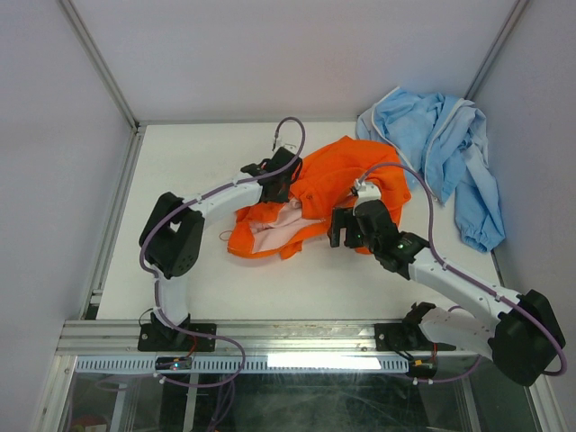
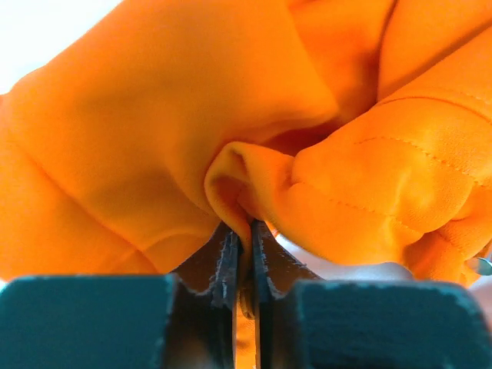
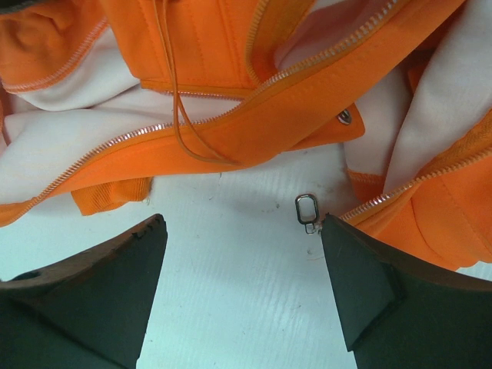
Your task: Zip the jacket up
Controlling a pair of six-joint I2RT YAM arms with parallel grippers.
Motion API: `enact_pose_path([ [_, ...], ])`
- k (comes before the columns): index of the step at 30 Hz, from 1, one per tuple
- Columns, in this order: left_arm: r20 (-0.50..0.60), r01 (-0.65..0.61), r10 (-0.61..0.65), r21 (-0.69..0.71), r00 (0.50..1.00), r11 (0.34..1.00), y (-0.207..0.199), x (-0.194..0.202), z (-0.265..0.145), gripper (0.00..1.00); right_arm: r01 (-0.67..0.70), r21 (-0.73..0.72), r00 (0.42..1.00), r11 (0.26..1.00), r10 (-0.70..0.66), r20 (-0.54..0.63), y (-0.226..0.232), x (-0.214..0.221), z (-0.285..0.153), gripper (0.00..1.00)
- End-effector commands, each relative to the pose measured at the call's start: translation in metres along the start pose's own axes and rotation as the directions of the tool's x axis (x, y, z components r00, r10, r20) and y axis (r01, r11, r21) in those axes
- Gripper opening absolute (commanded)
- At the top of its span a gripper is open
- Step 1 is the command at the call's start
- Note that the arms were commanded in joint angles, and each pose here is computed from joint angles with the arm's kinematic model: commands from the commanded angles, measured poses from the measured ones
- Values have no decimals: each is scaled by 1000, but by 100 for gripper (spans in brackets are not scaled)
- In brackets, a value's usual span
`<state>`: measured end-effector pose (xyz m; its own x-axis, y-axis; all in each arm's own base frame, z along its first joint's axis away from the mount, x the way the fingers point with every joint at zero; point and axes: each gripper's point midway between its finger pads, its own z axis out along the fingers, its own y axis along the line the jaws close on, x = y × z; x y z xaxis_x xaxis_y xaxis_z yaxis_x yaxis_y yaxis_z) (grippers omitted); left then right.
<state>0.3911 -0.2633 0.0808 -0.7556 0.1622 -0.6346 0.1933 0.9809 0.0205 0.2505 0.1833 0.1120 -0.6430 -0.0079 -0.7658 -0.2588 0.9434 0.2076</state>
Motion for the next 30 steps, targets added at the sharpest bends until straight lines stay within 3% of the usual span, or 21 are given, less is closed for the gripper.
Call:
enact_pose_path([
  [1,207,14,6,-96,978,995,22,-74,-52,0,-56,7,991,998,55,121,1,-28,-6,84],
  [4,316,79,-26,-156,948,985,46,-107,-105,0,-58,36,987,998,52,155,-5,-34,-9,85],
  [10,536,188,-110,-92,837,978,76,-171,-230,0,-25,136,979,990,-3,202,-16,-60,-15,86],
  [16,689,203,-190,63,700,977,93,-220,-362,0,10,11,962,1000,-13,274,9,-93,-37,87],
  [19,746,186,-211,118,632,975,98,-236,-404,0,29,-40,954,999,-15,301,19,-104,-46,88],
  [23,779,165,-148,57,610,985,98,-255,-398,0,64,-107,955,992,-30,297,34,-107,-47,88],
  [30,748,216,-95,-65,657,974,147,-300,-297,0,105,-195,976,975,-63,209,53,-85,-22,88],
])
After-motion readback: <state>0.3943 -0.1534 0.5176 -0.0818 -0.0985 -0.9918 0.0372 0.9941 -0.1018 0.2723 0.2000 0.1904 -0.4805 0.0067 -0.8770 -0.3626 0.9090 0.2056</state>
